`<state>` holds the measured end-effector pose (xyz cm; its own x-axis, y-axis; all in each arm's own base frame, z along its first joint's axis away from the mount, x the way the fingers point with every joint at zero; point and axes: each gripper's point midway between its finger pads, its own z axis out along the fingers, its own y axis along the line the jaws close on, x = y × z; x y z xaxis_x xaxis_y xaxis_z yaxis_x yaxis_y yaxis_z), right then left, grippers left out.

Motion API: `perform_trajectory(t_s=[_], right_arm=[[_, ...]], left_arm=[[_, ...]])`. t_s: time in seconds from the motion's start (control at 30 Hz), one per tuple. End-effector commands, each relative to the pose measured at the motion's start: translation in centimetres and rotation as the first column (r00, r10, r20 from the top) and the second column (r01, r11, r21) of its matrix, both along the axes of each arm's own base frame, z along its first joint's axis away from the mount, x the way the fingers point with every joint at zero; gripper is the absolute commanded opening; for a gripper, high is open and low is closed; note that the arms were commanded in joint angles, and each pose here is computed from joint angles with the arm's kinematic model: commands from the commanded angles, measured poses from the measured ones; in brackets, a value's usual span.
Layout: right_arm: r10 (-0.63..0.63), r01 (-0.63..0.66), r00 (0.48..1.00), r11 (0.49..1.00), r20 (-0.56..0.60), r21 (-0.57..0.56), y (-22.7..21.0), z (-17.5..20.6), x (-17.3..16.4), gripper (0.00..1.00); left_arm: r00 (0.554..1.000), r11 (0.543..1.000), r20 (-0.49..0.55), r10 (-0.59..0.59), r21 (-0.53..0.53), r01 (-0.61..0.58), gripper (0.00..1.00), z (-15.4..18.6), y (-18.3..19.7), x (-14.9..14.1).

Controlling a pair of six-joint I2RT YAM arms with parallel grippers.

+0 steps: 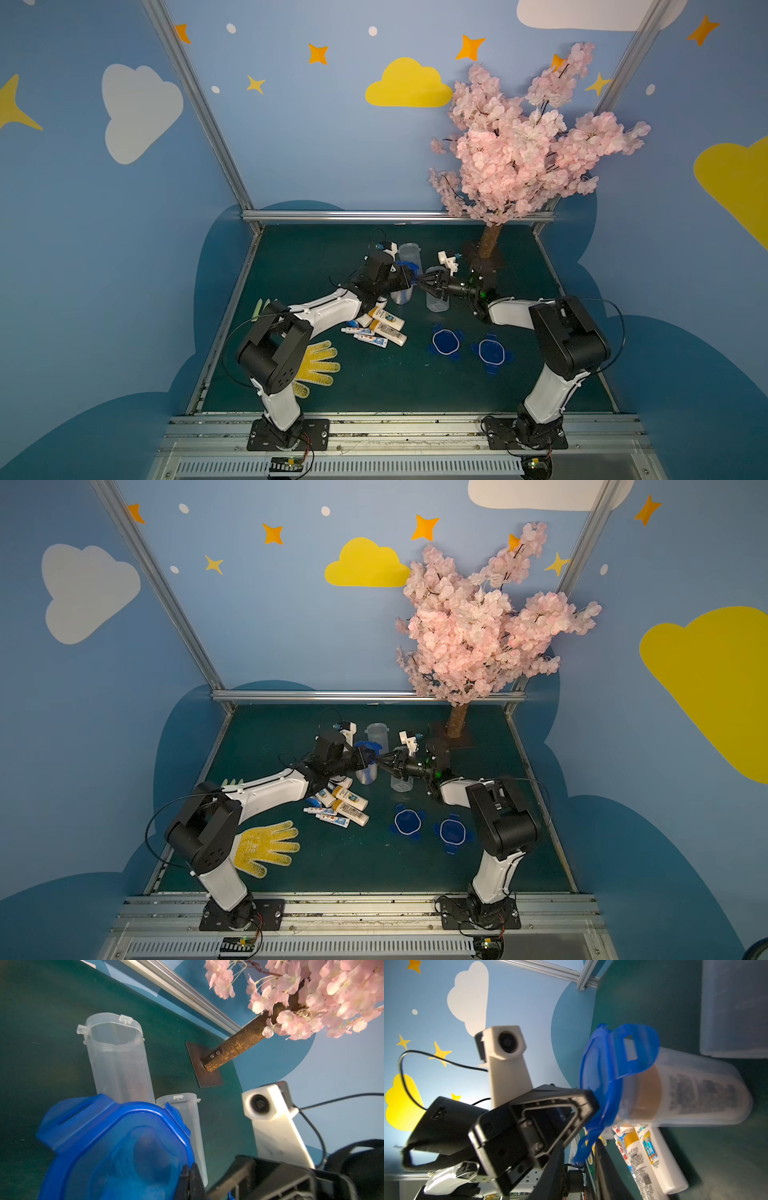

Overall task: Take out toiletry kits
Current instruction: Unfasten the latch on the container.

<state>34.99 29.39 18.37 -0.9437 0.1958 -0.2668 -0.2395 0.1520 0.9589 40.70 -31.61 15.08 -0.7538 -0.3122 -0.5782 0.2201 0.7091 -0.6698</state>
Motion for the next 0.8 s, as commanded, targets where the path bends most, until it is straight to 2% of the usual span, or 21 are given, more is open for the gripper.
perform_trajectory(t_s=[0.0, 0.1, 0.2, 0.27, 0.4, 0.53, 0.77], right_arm=[[0.009, -0.014, 0.99, 0.999, 0.139, 0.037, 0.1, 3.9, -0.5, 0.26], [0.01, -0.012, 0.989, 1.0, 0.145, 0.012, 0.0, 4.3, -0.8, 0.25], [0.0, 0.012, 0.991, 0.996, 0.135, -0.087, -0.6, 3.8, -1.0, 0.24], [-0.016, 0.04, 0.993, 0.978, 0.118, -0.206, -1.4, 2.6, -1.3, 0.2], [-0.046, 0.092, 0.989, 0.936, 0.14, -0.34, -3.0, 2.1, -1.1, 0.17], [-0.037, 0.077, 0.993, 0.925, 0.115, -0.371, -3.2, 1.5, -0.5, 0.27], [-0.025, 0.056, 0.996, 0.922, 0.083, -0.384, -2.5, -0.1, 1.0, 0.33]], left_arm=[[0.872, 0.929, -0.475, 0.121, 0.363, 0.069, 0.02, -16.3, 7.0, -8.8], [0.871, 0.931, -0.477, 0.119, 0.358, 0.069, 0.02, -16.3, 6.9, -8.9], [0.882, 0.934, -0.46, 0.107, 0.351, 0.07, 0.02, -15.2, 6.6, -8.5], [0.899, 0.936, -0.427, 0.092, 0.346, 0.069, 0.02, -13.5, 6.2, -7.6], [0.941, 0.947, -0.336, 0.046, 0.315, 0.066, 0.02, -8.8, 4.6, -5.1], [0.971, 0.961, -0.239, -0.017, 0.264, 0.081, 0.02, -3.4, 2.2, -2.4], [0.991, 0.981, -0.105, -0.085, 0.167, 0.102, 0.02, 4.3, -0.7, -0.4]])
